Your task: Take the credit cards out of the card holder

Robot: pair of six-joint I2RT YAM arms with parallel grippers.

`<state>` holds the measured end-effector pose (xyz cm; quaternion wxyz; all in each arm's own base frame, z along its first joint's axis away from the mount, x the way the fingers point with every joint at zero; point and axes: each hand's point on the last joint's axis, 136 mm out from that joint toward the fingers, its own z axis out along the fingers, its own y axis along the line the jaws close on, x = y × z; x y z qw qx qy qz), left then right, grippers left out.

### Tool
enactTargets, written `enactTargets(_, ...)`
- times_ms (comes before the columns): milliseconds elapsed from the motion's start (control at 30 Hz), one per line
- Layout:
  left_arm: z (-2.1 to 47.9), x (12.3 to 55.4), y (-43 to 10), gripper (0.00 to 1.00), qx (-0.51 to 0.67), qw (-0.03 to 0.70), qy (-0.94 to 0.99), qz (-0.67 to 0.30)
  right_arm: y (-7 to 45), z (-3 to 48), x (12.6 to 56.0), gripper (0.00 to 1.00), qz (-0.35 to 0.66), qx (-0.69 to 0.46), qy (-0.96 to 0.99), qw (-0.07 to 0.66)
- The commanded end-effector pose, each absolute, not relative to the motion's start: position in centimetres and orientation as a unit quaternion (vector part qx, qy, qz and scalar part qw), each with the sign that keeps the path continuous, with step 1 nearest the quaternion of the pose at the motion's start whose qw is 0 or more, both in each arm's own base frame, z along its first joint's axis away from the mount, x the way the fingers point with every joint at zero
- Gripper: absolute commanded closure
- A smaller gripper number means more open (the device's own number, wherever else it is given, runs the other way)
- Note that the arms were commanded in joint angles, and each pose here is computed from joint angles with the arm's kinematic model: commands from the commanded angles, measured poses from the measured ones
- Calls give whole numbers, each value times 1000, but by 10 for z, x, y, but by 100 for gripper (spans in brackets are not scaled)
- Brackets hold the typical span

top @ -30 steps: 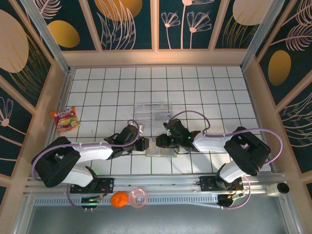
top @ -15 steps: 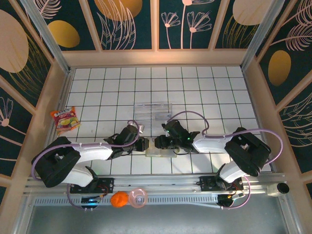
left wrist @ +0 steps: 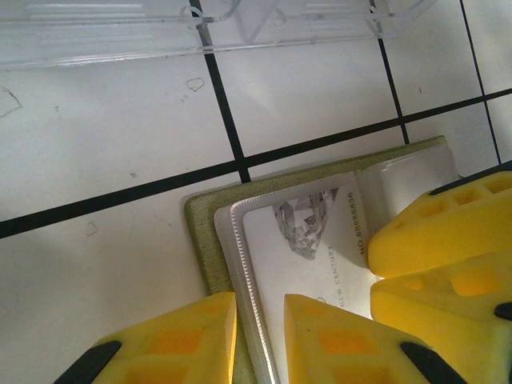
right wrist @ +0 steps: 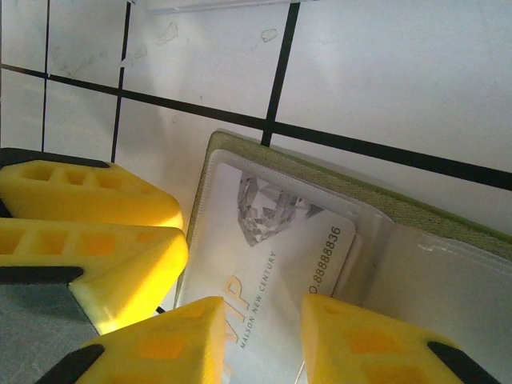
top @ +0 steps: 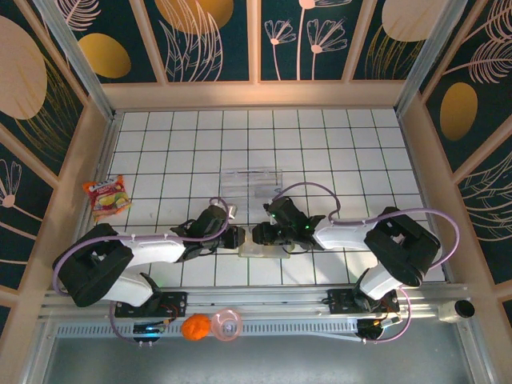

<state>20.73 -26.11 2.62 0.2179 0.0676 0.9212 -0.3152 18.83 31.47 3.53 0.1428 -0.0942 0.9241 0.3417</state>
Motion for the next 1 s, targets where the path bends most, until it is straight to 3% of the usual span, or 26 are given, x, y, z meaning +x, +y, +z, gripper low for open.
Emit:
enactTargets(0, 24, 203, -264, 76, 68, 210, 919, -327, 319, 30, 182, 68, 335, -109, 926, 136)
enactTargets(500, 24, 202, -267, 77, 65, 206, 916, -337, 339, 44, 180, 69, 341, -150, 916, 148)
enactTargets(767, 28, 202, -260, 75, 57, 217, 916, -331, 324, 76, 189, 60, 339, -140, 908, 201)
enactTargets(967, 30, 201, -261, 75, 56, 217, 915, -336, 312, 62, 179, 62, 337, -127, 917, 172)
